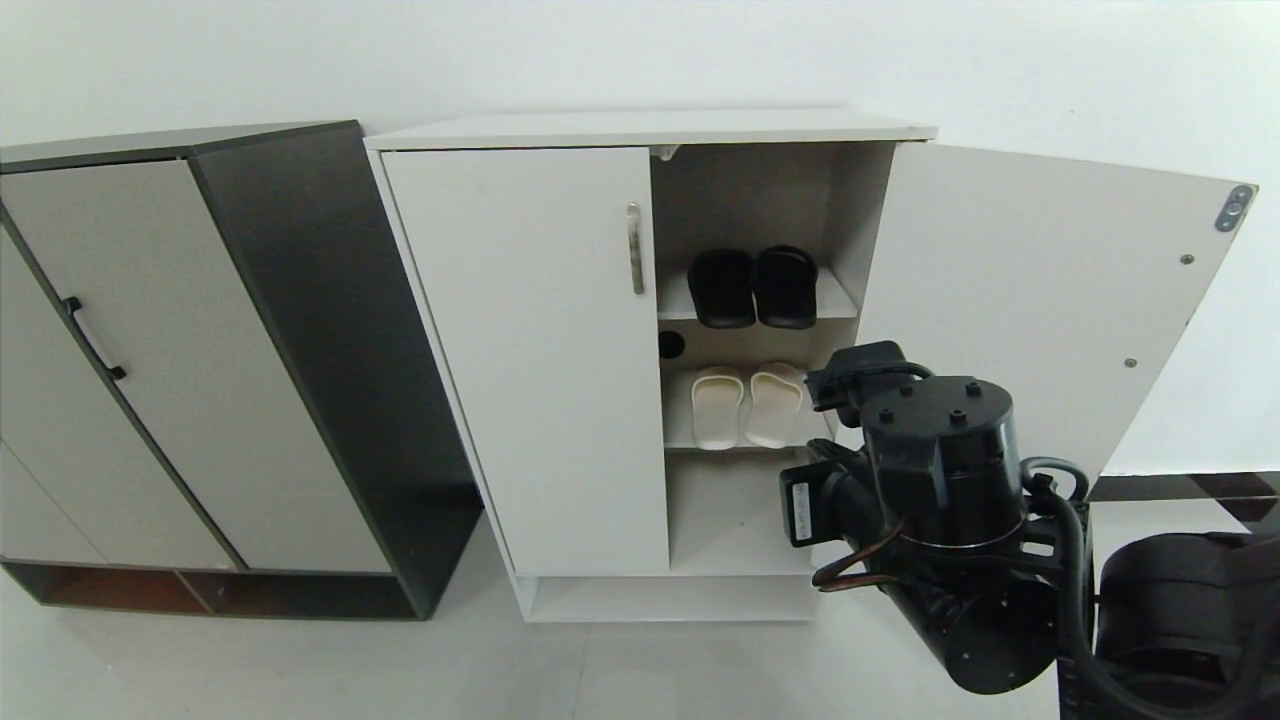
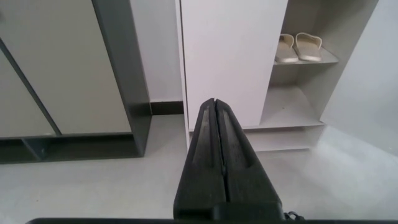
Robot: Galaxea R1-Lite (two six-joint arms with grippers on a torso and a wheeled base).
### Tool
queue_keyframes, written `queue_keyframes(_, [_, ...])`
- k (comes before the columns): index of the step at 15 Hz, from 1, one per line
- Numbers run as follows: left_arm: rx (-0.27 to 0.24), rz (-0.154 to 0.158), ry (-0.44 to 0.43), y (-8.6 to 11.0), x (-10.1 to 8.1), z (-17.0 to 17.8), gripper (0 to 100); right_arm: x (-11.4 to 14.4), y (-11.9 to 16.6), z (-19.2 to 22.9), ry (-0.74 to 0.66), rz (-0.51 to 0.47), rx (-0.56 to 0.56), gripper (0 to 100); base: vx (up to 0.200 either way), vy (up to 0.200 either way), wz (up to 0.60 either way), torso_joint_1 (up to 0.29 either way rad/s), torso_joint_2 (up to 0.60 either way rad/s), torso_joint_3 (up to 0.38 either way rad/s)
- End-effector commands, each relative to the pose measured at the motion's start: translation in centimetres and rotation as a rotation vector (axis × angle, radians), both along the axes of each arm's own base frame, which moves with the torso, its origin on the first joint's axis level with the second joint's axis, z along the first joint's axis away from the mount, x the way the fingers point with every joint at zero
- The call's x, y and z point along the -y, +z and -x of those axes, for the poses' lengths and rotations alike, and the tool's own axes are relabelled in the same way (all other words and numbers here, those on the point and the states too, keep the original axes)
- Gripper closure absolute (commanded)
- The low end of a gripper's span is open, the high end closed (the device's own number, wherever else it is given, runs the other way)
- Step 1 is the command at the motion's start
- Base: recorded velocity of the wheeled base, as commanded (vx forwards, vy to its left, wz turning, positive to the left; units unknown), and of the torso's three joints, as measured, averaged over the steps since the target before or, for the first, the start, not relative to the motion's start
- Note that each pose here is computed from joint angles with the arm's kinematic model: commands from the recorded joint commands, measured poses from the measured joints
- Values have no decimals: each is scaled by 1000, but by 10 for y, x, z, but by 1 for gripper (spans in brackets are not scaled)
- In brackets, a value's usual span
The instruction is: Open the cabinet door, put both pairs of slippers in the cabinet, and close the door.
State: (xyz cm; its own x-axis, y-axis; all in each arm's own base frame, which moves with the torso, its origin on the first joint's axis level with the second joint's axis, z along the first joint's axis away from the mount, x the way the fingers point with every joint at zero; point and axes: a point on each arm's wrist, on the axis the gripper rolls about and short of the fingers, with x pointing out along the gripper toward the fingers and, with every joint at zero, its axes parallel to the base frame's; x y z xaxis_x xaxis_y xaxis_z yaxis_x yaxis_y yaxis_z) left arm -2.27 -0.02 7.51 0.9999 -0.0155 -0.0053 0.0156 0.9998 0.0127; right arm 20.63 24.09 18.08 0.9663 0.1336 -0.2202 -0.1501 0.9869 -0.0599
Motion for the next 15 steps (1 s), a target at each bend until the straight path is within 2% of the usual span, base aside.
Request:
queue_keyframes(1, [1, 0, 0, 0, 0, 0, 100, 0, -2, 0, 0, 6, -3, 100, 0, 0, 0, 0, 0, 0])
queue_keyframes(10, [1, 2, 2, 0, 0, 0, 100, 1, -9, -5, -15, 27, -18, 100, 0, 0, 0, 0, -7, -5])
queue_keyframes(13, [1, 2, 2, 0, 0, 0, 100, 1, -9, -5, -15, 27, -18, 100, 0, 0, 0, 15, -188, -300])
queue_keyframes(15, [1, 2, 2, 0, 0, 0, 100, 1, -9, -6, -16, 27, -18, 100, 0, 0, 0, 61, -493, -374])
